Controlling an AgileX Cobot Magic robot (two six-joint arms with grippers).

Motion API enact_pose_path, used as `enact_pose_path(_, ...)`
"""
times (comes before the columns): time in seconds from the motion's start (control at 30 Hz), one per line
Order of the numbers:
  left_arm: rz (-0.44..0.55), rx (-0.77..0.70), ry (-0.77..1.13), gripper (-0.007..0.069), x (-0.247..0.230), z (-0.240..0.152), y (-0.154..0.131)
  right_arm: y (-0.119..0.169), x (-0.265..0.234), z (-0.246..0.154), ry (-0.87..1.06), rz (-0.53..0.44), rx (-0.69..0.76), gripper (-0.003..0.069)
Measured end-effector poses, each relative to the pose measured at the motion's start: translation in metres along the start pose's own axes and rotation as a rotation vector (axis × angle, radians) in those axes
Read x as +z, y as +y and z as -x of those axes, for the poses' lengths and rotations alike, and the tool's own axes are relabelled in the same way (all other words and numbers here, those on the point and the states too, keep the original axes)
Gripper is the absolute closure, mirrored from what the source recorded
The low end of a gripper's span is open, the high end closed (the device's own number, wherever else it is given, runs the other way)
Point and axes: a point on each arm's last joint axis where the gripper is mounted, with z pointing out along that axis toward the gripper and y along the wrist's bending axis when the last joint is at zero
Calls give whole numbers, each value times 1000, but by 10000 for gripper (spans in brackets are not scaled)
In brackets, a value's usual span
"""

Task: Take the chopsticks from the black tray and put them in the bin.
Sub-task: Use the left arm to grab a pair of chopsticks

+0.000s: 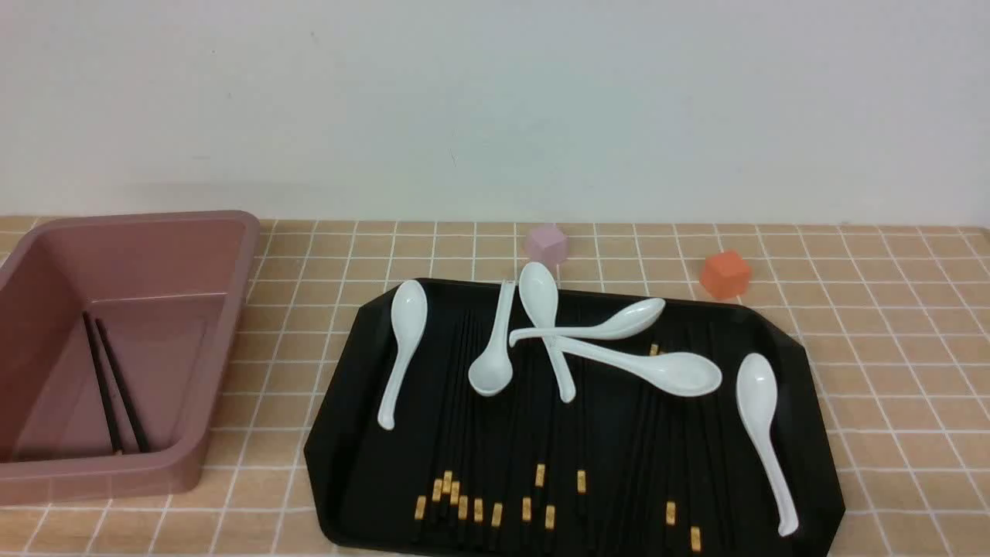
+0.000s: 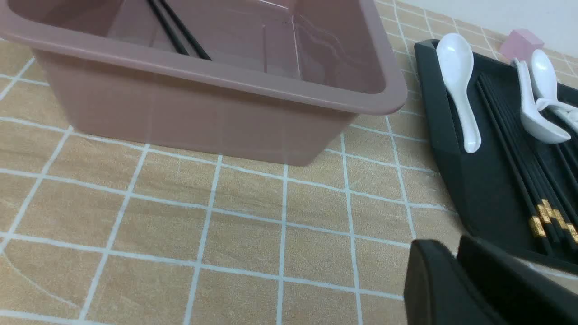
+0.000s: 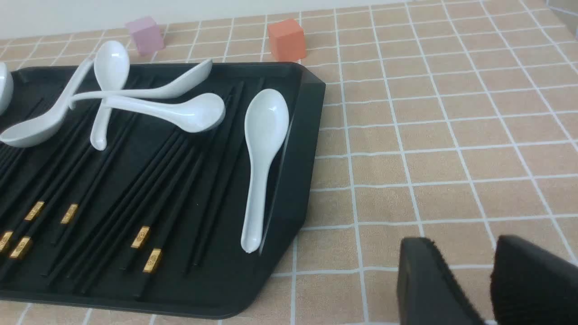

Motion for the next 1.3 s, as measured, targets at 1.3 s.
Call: enact_pose_path(1.3,0,0,0,509,0,0,0,0,0,0,0,0,0,419)
